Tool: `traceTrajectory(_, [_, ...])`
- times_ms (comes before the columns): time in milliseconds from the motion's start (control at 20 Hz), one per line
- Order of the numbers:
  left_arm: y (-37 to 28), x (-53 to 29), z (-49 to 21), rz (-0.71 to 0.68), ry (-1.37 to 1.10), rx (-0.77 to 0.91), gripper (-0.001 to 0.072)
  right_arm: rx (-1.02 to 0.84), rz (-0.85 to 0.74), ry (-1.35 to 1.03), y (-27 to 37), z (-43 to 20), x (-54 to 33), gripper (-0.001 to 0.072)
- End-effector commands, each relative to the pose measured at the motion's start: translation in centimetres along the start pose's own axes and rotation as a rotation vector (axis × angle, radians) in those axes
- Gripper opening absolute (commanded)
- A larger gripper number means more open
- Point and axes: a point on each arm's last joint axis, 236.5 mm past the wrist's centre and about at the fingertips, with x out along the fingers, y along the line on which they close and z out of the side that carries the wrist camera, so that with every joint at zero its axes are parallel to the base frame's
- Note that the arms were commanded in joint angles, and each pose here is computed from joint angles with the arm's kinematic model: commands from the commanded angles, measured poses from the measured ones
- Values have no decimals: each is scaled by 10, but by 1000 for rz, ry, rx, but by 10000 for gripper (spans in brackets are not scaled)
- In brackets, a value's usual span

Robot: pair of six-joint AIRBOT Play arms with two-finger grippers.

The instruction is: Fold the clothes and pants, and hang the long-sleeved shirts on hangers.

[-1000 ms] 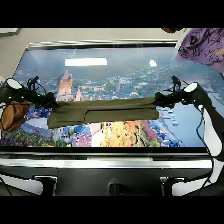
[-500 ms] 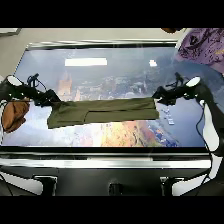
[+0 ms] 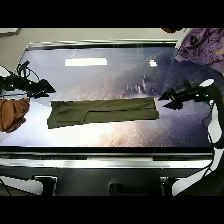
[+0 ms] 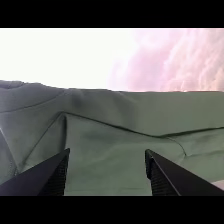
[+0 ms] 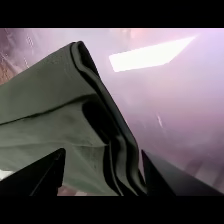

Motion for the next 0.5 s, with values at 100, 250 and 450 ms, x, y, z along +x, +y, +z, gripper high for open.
traceTrajectory(100, [-2,-3,2,-1,-8,-12,548,43,86,54,-6,1,26,554])
traceTrajectory(250, [-2,-3,3,0,-15,-31,548,54,85,75,-14,0,36,555])
traceTrajectory(450, [-2,-3,4,0,-17,-37,548,18,84,131,-10,-13,50,554])
